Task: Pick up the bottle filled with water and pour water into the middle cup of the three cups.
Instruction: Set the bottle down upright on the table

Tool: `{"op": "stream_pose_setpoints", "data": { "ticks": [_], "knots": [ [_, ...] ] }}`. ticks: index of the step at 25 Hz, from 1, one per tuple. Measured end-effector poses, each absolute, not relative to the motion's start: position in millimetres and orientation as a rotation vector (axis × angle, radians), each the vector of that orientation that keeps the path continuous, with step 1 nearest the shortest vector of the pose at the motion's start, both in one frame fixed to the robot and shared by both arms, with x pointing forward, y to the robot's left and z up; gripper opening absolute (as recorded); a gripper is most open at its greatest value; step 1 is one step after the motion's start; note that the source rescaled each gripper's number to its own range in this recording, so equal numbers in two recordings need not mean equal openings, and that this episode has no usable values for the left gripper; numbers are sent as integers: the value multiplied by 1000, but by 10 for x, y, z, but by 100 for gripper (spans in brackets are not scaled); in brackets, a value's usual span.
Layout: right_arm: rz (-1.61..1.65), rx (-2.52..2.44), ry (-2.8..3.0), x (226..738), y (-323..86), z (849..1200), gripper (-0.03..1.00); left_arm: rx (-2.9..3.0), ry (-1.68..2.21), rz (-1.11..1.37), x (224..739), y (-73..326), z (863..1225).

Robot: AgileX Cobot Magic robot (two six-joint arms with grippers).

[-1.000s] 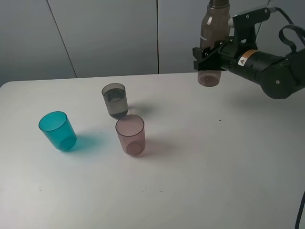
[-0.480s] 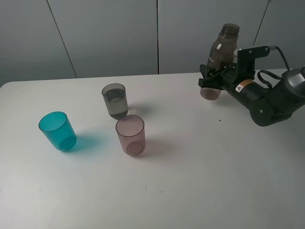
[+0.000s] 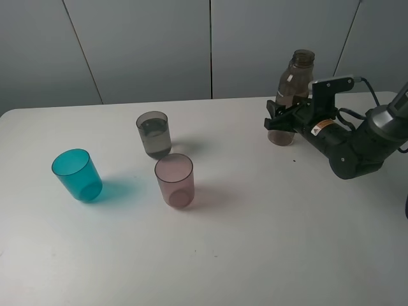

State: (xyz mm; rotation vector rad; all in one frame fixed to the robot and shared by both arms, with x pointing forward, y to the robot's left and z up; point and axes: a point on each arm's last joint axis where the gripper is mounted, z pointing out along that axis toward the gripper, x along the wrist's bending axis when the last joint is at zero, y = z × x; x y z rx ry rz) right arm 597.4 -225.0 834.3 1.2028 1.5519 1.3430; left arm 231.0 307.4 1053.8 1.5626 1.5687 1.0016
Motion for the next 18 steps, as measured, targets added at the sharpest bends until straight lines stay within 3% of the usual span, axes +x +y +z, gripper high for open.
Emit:
{"op": "stream_pose_setpoints", "data": {
  "ticks": [6, 7, 9, 10, 11, 18],
  "knots": [
    [1337, 1167, 1577, 5969, -2235, 8342, 0, 1561, 1570, 1001, 2310, 3074, 10538],
    [1336, 1165, 1578, 5969, -2235, 8342, 12, 1561, 1570, 1001, 2310, 3074, 10538],
    [1336, 1165, 1578, 5969, -2235, 8342, 74, 1561, 1570, 1001, 2310, 3074, 10538],
    [1337, 1164, 1576, 5969, -2235, 8344, 89, 1561, 1570, 1001, 2310, 3074, 10538],
    [1337, 1164, 1576, 5969, -2235, 8344, 95, 1561, 1570, 1001, 2310, 3074, 10538],
    [1325, 1176, 1592, 5784, -2267, 8453, 99, 1561, 1570, 1001, 2310, 3074, 10538]
  ]
}}
